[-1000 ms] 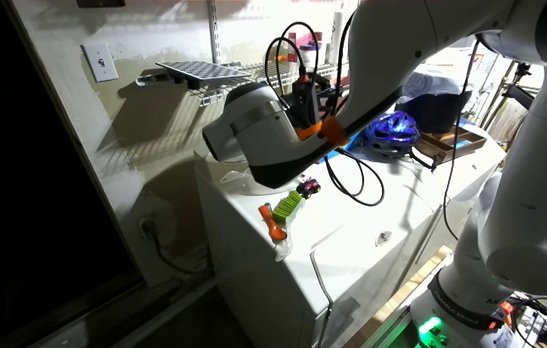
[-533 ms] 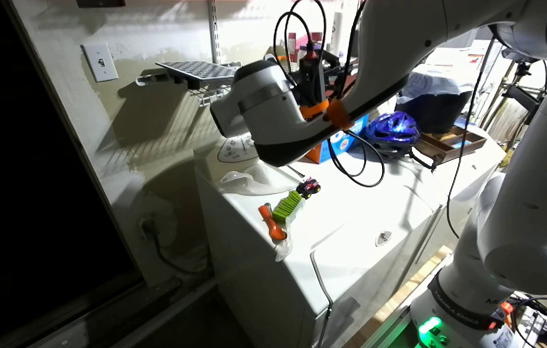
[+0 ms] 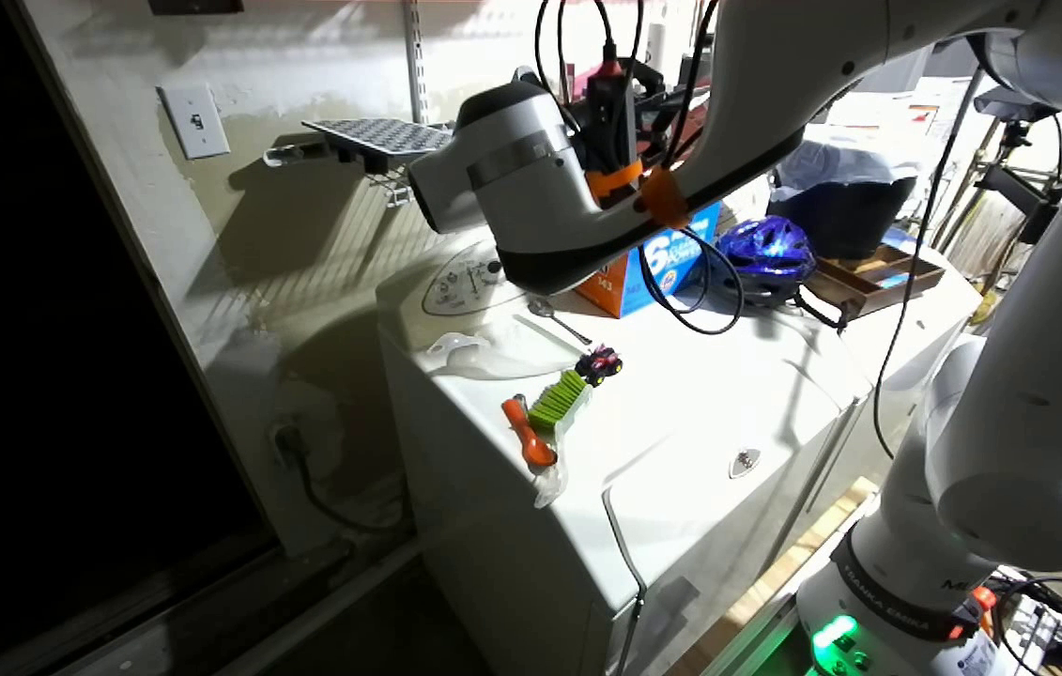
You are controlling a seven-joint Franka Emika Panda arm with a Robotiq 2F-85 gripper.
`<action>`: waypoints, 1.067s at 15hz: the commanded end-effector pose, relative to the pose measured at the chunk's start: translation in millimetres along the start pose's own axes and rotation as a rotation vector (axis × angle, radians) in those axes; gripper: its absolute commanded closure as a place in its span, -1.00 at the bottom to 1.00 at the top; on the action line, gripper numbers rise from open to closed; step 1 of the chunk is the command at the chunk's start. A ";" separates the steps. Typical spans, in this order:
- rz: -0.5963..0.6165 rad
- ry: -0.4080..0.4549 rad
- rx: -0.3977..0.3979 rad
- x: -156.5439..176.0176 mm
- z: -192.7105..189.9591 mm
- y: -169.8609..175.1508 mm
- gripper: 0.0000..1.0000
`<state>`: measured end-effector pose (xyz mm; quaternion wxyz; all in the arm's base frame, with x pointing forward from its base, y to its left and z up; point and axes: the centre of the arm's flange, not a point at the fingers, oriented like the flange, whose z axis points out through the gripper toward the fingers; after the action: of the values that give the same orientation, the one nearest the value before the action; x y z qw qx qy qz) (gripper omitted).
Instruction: Put the magazine on the first bottom shelf
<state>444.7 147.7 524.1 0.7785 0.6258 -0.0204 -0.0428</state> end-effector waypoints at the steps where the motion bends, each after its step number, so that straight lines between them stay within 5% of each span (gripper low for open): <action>1: 0.023 0.025 -0.009 5.9 -4.7 22.3 0.94; 14: 0.106 0.041 -0.070 19.4 17.2 37.9 0.94; 16: 0.082 0.032 -0.058 15.2 8.3 20.2 0.76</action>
<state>460.0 142.5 545.3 0.7976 0.6023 -0.0323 -0.0012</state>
